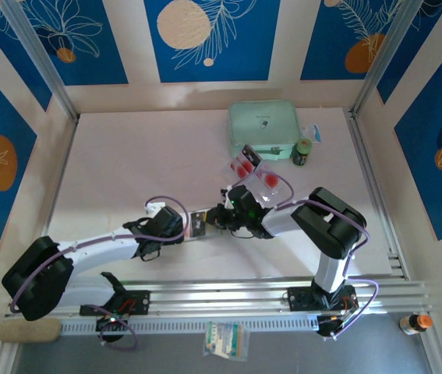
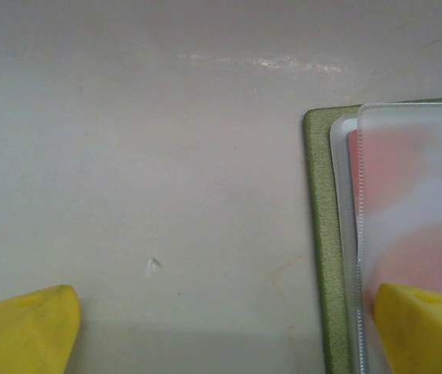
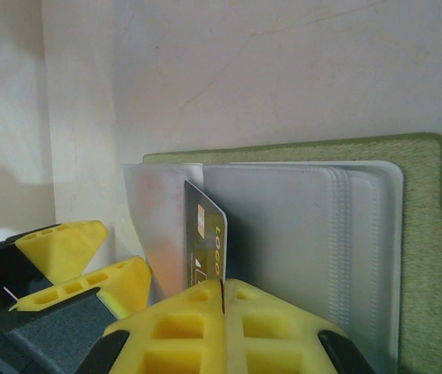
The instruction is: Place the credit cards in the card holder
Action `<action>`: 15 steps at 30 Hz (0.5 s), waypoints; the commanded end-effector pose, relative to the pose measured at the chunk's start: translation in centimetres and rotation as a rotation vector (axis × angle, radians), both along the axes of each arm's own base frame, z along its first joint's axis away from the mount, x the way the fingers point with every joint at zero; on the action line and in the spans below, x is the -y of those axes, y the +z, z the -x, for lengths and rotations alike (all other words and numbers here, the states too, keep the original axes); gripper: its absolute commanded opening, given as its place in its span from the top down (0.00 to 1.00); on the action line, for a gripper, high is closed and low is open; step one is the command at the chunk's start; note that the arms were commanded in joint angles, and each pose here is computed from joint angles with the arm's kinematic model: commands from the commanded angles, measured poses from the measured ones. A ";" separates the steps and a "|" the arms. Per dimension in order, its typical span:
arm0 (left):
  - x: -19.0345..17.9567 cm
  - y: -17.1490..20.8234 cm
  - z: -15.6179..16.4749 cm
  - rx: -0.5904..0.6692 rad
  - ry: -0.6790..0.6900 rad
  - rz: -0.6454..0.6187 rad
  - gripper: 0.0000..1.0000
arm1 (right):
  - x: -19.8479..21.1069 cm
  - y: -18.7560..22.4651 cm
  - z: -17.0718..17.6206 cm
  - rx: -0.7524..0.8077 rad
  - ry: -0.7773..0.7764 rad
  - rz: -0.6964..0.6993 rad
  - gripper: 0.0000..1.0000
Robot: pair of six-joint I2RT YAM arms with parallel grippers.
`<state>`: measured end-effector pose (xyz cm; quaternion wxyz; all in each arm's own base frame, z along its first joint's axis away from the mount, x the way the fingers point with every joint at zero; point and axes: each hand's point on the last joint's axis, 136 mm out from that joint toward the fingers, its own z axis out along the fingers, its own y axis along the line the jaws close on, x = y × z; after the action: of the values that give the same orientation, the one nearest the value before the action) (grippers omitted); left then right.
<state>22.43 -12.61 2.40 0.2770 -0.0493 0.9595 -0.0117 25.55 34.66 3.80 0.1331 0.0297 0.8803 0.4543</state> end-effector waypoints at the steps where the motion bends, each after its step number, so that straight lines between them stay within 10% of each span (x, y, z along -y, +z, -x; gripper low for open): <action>1: -0.9 -0.3 0.3 -0.005 0.023 -0.023 0.04 | -0.4 -0.9 0.9 -0.050 0.041 0.027 1.00; 15: -0.6 0.0 0.0 0.004 0.023 -0.012 0.04 | -1.4 -2.4 1.5 -0.162 0.119 0.084 0.99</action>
<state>22.43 -12.61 2.40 0.2770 -0.0493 0.9595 -0.0117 25.75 36.14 3.05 0.0888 0.0239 0.8910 0.4446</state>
